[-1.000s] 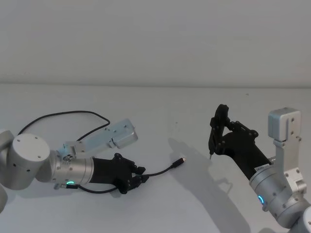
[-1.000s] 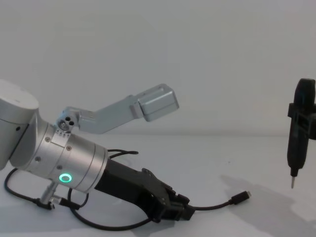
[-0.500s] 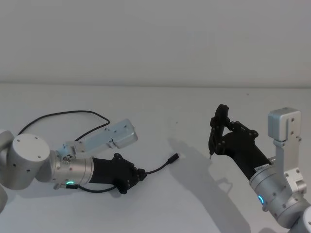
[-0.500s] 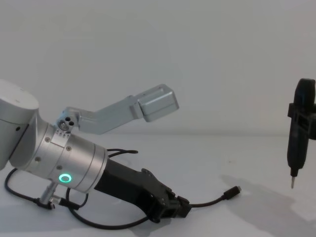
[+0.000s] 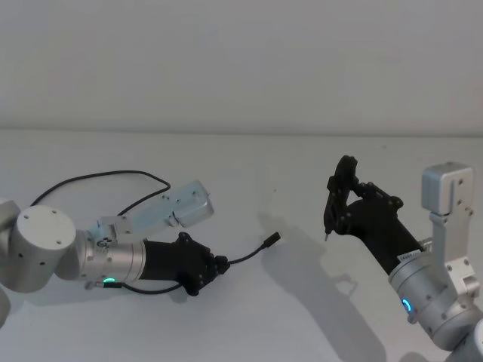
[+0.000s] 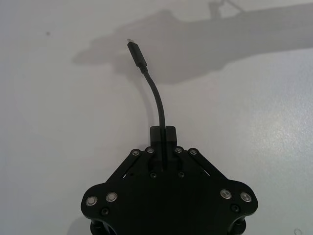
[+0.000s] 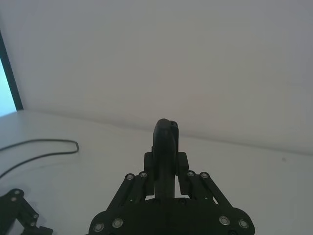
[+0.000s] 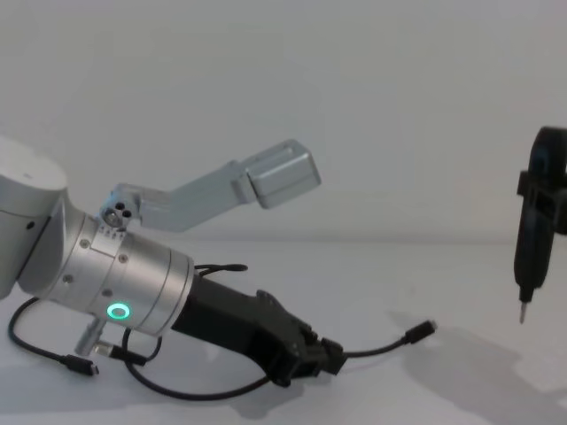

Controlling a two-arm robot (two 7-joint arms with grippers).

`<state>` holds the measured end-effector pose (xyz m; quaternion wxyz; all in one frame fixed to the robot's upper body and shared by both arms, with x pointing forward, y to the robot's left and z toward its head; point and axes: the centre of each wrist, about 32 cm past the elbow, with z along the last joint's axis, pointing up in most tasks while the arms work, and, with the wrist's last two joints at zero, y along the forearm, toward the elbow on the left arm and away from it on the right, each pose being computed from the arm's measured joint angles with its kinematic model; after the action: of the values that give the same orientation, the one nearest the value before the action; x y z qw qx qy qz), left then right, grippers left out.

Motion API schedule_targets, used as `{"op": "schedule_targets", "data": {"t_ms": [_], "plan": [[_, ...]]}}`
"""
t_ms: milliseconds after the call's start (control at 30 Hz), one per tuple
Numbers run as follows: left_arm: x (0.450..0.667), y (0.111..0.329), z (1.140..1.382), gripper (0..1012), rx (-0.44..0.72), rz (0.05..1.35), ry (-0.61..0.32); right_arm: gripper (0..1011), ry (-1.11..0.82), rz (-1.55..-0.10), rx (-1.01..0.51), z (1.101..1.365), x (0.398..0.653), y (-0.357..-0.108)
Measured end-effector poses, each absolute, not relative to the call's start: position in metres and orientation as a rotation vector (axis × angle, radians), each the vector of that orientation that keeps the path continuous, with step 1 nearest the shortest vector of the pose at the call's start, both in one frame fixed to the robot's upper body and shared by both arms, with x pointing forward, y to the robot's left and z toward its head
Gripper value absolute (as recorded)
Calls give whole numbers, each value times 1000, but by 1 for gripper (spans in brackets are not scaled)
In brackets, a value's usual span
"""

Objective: Pick up the data cable with the one hand.

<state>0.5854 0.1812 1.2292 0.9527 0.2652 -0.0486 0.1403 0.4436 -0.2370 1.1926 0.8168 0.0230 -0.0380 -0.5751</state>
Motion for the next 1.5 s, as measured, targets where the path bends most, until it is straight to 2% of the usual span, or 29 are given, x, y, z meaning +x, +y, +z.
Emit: {"op": "schedule_targets", "data": {"t_ms": [600,1000,1500], "plan": [[594,186,1249,50,415,297,-275,275,-42,-1188,242,1221,446,-238],[597,188,1256,50,378,300,-322,274,0,-1161,352,1231,455,-239],[599,189,1259,50,363,301,-343,275,23,-1131,417,1232,474,-242]]}}
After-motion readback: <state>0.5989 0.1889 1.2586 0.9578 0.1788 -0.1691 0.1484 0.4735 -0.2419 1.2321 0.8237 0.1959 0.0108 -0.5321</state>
